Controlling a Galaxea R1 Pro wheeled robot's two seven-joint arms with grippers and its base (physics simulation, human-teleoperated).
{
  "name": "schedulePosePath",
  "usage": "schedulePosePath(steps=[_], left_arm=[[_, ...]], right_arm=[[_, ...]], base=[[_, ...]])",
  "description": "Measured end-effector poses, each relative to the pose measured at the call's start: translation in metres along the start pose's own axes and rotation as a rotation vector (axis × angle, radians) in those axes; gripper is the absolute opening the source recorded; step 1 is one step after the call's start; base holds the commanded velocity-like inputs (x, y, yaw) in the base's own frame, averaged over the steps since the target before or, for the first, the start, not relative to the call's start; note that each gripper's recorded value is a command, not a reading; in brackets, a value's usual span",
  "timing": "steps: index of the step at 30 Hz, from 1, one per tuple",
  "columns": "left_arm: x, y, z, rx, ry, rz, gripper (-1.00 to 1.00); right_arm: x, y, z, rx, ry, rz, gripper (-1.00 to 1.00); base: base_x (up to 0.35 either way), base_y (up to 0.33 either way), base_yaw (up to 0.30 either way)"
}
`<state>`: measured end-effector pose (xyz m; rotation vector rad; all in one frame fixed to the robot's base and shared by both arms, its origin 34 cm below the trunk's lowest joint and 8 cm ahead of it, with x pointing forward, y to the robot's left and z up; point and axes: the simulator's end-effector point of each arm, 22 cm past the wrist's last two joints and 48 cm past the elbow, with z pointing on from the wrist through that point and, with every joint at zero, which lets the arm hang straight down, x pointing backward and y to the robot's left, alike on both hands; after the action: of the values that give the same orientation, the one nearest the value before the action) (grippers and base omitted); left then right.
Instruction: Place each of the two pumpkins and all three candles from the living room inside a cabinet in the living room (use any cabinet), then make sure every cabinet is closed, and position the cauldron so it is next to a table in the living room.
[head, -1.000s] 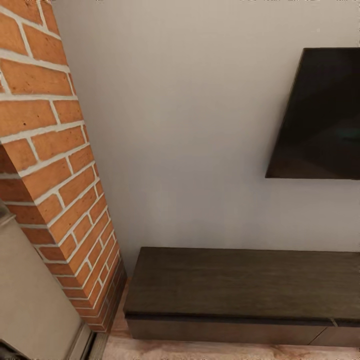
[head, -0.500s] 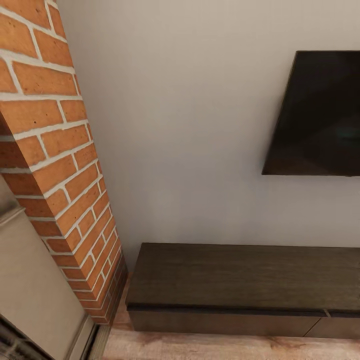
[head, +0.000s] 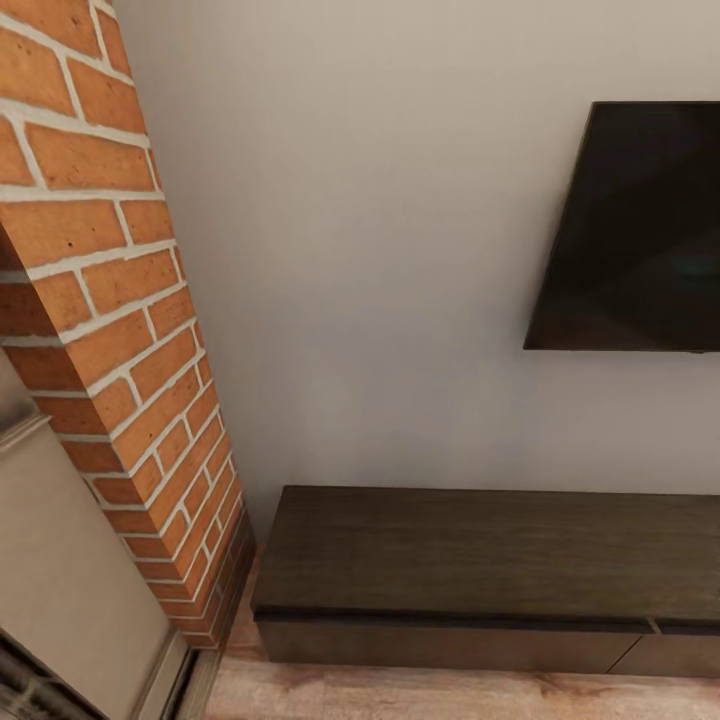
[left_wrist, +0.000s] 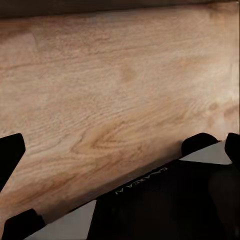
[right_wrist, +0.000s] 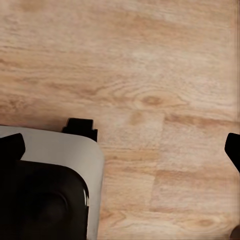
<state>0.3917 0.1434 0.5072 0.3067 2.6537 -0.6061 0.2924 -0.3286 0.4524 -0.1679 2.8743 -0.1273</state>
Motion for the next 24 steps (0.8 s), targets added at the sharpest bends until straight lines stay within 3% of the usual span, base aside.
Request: schedulePosePath(steps=[4,10,14,17,18,19,22,24], left_arm=[[-0.057,-0.044,0.005,0.17,-0.059,0.033,1.0],[-0.117,-0.087,0.002,0.27,-0.158,0.076,1.0],[-0.143,-0.11,-0.007,0.326,-0.13,0.057,1.0],[-0.174,-0.134,-0.029,0.416,-0.142,0.07,1.0],[-0.201,-0.152,-0.048,0.486,-0.179,0.1,1.0],[-0.218,-0.159,-0.058,0.514,-0.193,0.116,1.0],[-0.255,-0.174,-0.077,0.585,-0.184,0.127,1.0],[-0.299,-0.194,-0.101,0.673,-0.217,0.175,1.0]], right_arm=[[0.002,-0.002,0.0,0.002,0.007,0.001,1.0],[0.004,-0.002,0.0,0.004,0.01,0.003,1.0],[0.004,-0.001,0.0,0.003,0.01,0.004,1.0],[0.005,-0.001,0.0,0.002,0.011,0.003,1.0],[0.005,-0.001,0.0,0.001,0.011,0.003,1.0],[0.005,-0.001,0.0,0.001,0.011,0.003,1.0],[0.005,0.0,0.0,0.0,0.012,0.002,1.0],[0.006,0.001,0.0,-0.003,0.013,0.001,1.0]], base=[[0.0,0.0,0.0],[0.0,0.0,0.0],[0.0,0.0,0.0],[0.0,0.0,0.0],[0.0,0.0,0.0],[0.0,0.0,0.0],[0.0,0.0,0.0],[0.0,0.0,0.0]])
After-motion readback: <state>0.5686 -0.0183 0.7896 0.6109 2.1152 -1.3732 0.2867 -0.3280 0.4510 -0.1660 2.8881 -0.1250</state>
